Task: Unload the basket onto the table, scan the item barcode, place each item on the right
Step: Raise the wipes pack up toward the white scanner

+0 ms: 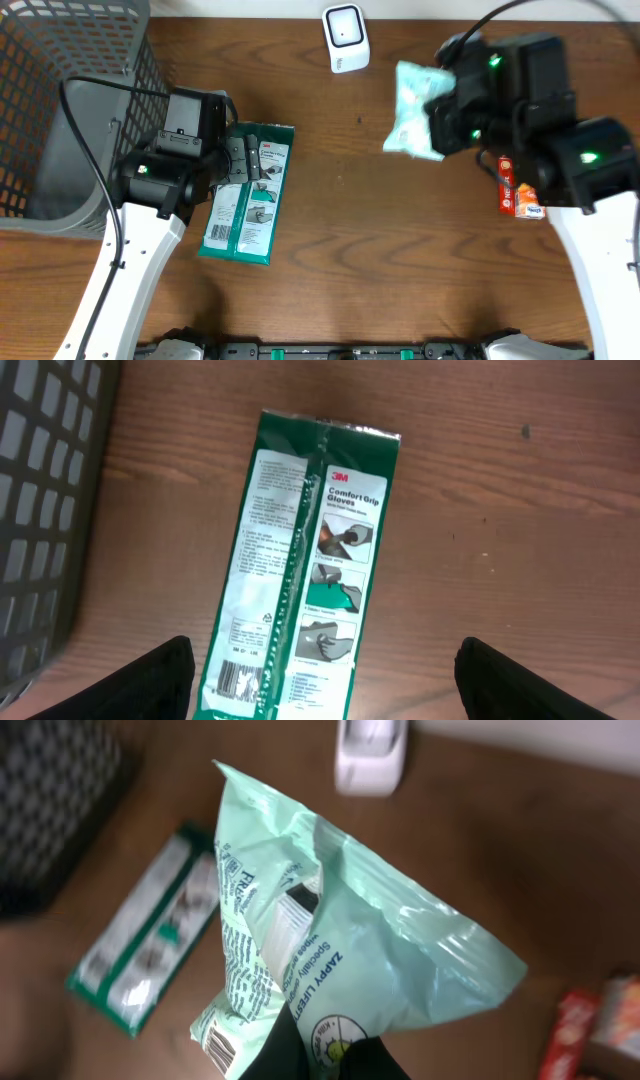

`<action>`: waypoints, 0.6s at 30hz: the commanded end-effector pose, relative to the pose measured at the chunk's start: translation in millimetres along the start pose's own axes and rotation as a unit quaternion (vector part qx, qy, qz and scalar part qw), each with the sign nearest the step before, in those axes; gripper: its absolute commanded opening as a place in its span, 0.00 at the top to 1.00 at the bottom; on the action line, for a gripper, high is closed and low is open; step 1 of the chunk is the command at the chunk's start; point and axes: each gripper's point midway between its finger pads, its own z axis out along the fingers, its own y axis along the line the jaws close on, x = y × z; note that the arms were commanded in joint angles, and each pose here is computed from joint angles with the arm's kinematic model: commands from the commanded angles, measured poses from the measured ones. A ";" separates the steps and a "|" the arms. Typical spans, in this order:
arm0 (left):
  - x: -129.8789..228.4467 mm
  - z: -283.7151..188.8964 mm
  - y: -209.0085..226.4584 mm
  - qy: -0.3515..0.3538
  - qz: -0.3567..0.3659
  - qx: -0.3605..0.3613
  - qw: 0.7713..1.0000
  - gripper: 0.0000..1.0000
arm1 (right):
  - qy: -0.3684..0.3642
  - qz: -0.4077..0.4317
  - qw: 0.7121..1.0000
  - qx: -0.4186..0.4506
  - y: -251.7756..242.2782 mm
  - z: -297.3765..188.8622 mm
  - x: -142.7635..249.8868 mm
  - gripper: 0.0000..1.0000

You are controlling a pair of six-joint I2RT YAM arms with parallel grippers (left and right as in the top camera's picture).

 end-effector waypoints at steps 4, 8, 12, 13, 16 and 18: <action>-4.8 -1.8 2.6 -0.006 0.004 -0.006 1.000 0.16 | -0.053 -0.036 0.996 0.066 -13.8 -26.7 -61.3 0.99; -4.8 -1.8 2.7 -0.006 0.004 -0.006 1.000 0.16 | -0.084 -0.075 0.987 0.112 -22.0 -18.4 -106.9 0.99; -4.8 -1.8 2.6 -0.006 0.004 -0.006 1.000 0.16 | -0.120 -0.112 0.975 0.152 -20.3 -1.8 -137.3 0.99; -4.8 -1.8 2.7 -0.006 0.004 -0.006 1.000 0.16 | -0.126 -0.123 0.970 0.164 -19.0 4.4 -143.7 0.99; -4.8 -1.8 2.7 -0.006 0.004 -0.006 1.000 0.16 | -0.135 -0.153 0.958 0.201 -15.6 23.3 -156.8 0.99; -4.8 -1.8 2.6 -0.006 0.004 -0.006 1.000 0.16 | -0.135 -0.175 0.946 0.236 -14.3 39.2 -163.6 0.99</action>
